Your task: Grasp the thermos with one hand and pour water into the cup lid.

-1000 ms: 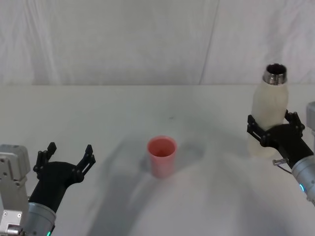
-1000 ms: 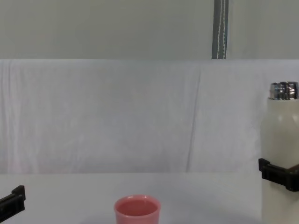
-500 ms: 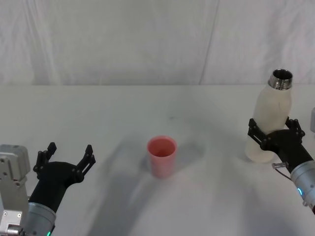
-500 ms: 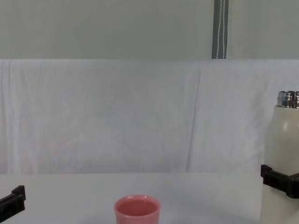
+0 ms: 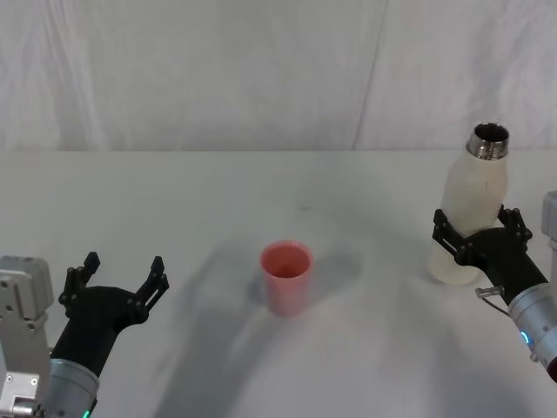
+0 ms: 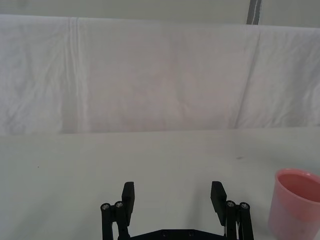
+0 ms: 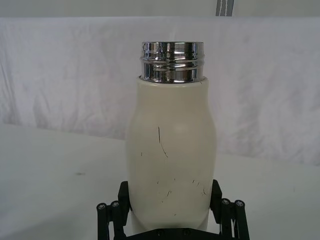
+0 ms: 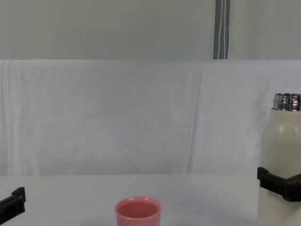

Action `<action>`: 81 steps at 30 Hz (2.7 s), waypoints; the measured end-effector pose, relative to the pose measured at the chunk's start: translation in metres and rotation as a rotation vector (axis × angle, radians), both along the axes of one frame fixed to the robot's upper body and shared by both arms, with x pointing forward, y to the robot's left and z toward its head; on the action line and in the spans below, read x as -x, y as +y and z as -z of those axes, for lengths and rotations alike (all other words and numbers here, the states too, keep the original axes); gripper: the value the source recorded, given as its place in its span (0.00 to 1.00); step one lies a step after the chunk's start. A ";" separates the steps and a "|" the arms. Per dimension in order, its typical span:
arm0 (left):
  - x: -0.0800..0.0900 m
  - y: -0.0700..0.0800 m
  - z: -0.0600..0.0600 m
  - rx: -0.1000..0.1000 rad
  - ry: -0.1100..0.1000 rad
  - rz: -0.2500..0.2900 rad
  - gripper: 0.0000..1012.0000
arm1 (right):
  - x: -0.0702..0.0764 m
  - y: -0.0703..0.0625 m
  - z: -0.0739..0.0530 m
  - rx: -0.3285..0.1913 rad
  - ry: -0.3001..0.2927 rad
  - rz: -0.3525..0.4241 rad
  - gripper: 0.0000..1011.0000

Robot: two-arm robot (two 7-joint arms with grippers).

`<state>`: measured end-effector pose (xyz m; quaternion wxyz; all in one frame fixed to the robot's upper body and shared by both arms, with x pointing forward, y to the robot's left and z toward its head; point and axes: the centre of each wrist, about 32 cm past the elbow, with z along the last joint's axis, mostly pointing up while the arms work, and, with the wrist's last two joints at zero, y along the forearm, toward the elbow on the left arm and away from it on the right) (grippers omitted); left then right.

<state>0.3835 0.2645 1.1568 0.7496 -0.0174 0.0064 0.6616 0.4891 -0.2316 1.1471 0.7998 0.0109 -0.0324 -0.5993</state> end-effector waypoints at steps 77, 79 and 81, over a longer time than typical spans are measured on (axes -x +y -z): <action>0.000 0.000 0.000 0.000 0.000 0.000 0.99 | -0.005 -0.001 0.011 -0.009 0.007 0.001 0.95; 0.000 0.000 0.000 0.000 0.000 0.000 0.99 | -0.005 -0.001 0.011 -0.009 0.007 0.001 0.95; 0.000 0.000 0.000 0.000 0.000 0.000 0.99 | -0.005 -0.001 0.011 -0.009 0.007 0.001 0.95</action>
